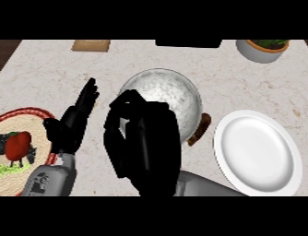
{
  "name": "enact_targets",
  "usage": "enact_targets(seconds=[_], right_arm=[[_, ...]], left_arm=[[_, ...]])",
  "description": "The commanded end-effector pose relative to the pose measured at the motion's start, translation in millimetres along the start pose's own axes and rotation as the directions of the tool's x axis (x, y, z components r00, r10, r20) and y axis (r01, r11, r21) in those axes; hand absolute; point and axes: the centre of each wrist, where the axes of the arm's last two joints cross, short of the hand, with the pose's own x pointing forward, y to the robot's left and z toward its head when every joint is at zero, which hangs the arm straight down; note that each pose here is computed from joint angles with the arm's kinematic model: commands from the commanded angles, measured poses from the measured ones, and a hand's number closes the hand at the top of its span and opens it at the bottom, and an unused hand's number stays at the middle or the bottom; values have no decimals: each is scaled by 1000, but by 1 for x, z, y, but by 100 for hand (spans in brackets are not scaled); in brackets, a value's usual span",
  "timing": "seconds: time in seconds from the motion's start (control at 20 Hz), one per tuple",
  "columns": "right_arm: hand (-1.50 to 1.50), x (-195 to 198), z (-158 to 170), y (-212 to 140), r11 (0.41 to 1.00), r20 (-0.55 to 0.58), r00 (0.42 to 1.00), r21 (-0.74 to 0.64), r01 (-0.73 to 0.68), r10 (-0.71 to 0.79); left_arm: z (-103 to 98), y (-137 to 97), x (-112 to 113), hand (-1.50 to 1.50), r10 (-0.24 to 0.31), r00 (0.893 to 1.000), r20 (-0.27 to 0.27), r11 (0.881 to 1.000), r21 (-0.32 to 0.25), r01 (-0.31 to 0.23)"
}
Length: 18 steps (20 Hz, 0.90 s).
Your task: Pick the pear from the plate and place it in the bowl
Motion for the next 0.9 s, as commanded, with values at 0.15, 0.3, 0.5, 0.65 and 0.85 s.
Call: enact_targets(seconds=[0.15,0.3,0.5,0.65,0.85], right_arm=[[150,53,-35,-5,991,-126,991,-117,-68,53],[150,63,-54,-6,982,-181,979,-148,-121,93],[150,78,-72,-9,980,-235,968,-153,-131,92],[150,79,-94,-7,948,-281,930,-141,-284,237],[150,62,-118,6,899,-333,866,-100,-426,374]], left_arm=[[-7,4,4,0,-3,1000,17,1000,-18,4],[-6,-5,7,0,2,1000,21,1000,-30,-1],[-5,-10,3,0,12,1000,6,1000,-29,-11],[0,7,-6,0,6,1000,4,1000,-2,-6],[2,7,-1,0,-5,1000,23,1000,23,4]])
